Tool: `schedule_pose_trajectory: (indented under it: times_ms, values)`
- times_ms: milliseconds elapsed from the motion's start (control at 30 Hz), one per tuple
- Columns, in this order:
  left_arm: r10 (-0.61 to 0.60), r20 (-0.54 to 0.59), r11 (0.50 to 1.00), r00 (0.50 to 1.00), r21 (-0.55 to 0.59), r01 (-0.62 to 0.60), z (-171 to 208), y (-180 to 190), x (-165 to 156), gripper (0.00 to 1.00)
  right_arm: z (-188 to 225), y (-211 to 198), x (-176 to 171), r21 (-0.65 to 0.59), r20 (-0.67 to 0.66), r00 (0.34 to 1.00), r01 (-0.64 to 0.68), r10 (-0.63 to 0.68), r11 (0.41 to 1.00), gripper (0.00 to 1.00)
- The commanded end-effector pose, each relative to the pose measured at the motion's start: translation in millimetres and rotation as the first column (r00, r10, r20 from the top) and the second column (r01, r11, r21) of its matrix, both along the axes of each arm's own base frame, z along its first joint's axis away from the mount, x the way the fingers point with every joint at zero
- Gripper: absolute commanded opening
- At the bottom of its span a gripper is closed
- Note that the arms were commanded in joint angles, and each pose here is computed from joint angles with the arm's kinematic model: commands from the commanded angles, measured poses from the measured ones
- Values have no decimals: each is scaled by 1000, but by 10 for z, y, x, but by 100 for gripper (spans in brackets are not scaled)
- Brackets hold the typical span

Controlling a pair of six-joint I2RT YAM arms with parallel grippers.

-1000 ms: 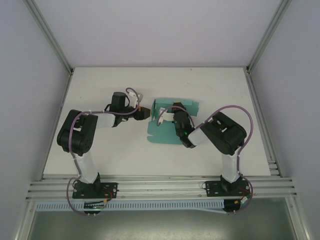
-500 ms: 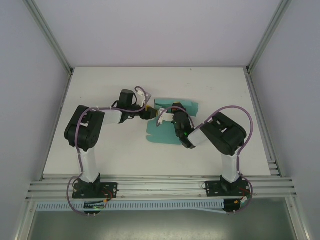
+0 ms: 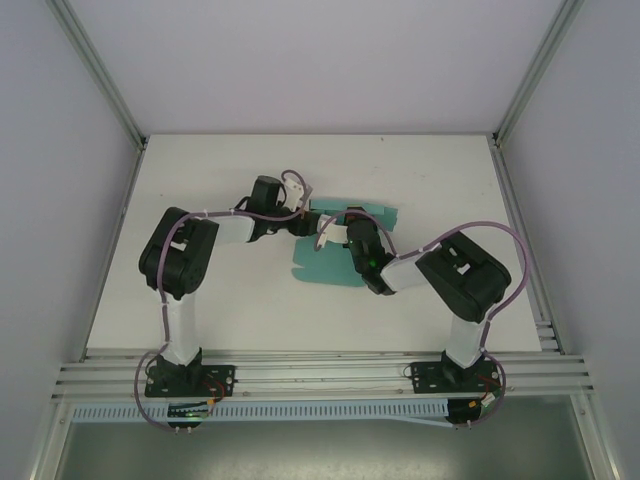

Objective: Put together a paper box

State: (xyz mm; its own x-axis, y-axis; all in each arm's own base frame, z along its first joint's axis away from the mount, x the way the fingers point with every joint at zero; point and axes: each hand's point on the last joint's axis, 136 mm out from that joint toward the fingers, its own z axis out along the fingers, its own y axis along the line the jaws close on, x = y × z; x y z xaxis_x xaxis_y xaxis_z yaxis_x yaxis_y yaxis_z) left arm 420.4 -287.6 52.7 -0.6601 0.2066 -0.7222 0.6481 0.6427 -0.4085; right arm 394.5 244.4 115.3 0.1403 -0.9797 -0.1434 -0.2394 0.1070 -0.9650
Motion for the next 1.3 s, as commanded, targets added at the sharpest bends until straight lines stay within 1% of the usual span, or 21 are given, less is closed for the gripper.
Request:
schedule_pose_trajectory:
  times_ms: [0, 67, 133, 200, 267, 333, 367, 500, 567, 633, 667, 733, 800, 833, 900, 933, 967, 1033, 1100, 1133, 1267]
  values:
    - [45, 34, 999, 998, 14, -46, -24, 33, 104, 54, -247, 119, -125, -5, -107, 992, -64, 63, 998, 0]
    - [66, 37, 997, 997, 22, -67, -20, 43, 139, 41, -289, 107, -128, -11, -125, 991, -58, 57, 998, 0]
    - [82, 46, 996, 996, 44, -84, -41, 46, 160, 33, -300, 108, -131, -7, -131, 990, -55, 53, 998, 0]
    - [117, 57, 989, 992, 89, -122, -84, 94, 193, 20, -298, 93, -124, -7, -129, 991, -47, 45, 999, 0]
    - [161, 55, 976, 985, 142, -167, -152, 150, 226, 11, -290, 73, -115, -8, -124, 992, -32, 30, 999, 0]
    - [201, 48, 963, 978, 176, -206, -201, 204, 249, 7, -282, 64, -116, -3, -123, 992, -23, 22, 1000, 0]
    - [222, 43, 955, 974, 193, -226, -228, 234, 253, 1, -275, 59, -113, 2, -123, 992, -17, 17, 1000, 0]
    - [279, 43, 933, 959, 222, -282, -295, 321, 252, 0, -148, 27, -60, 66, -86, 996, 35, -29, 997, 2]
    - [284, 39, 933, 958, 218, -285, -299, 330, 231, 0, 2, -1, -20, 135, -45, 997, 74, -68, 988, 23]
    - [286, 37, 938, 958, 196, -287, -282, 319, 208, 0, 184, -62, 11, 222, -10, 993, 120, -121, 968, 54]
    - [284, 35, 941, 958, 184, -285, -260, 307, 197, 0, 264, -96, 13, 267, -5, 989, 141, -145, 953, 63]
    - [279, 26, 947, 960, 155, -280, -206, 273, 178, 0, 454, -180, -4, 385, -9, 981, 184, -196, 904, 75]
    - [269, 17, 956, 963, 115, -269, -114, 221, 158, 0, 550, -267, -47, 474, -68, 973, 226, -220, 851, 88]
    - [260, 15, 961, 965, 91, -261, -53, 191, 147, 0, 579, -324, -76, 518, -122, 966, 256, -226, 816, 99]
    - [263, 14, 963, 965, 55, -263, 54, 164, 152, 0, 632, -426, -149, 595, -242, 947, 316, -211, 739, 99]
    - [261, 14, 964, 965, 43, -261, 103, 154, 149, 0, 700, -499, -179, 658, -300, 934, 351, -196, 667, 99]
    - [262, 15, 964, 965, 30, -263, 156, 144, 158, 0, 711, -555, -228, 690, -369, 916, 382, -155, 615, 99]
    - [265, 18, 964, 964, 11, -266, 240, 129, 166, 0, 743, -596, -361, 747, -507, 862, 442, -4, 496, 99]
    - [271, 15, 962, 962, -11, -271, 312, 115, 171, 0, 778, -609, -487, 775, -568, 815, 481, 117, 410, 99]
    - [264, 11, 964, 964, -32, -264, 361, 91, 159, 0, 792, -612, -540, 784, -578, 800, 491, 158, 380, 99]
    - [217, 15, 970, 976, -119, -214, 581, -15, 98, 0, 711, -615, -643, 772, -611, 764, 516, 209, 371, 99]
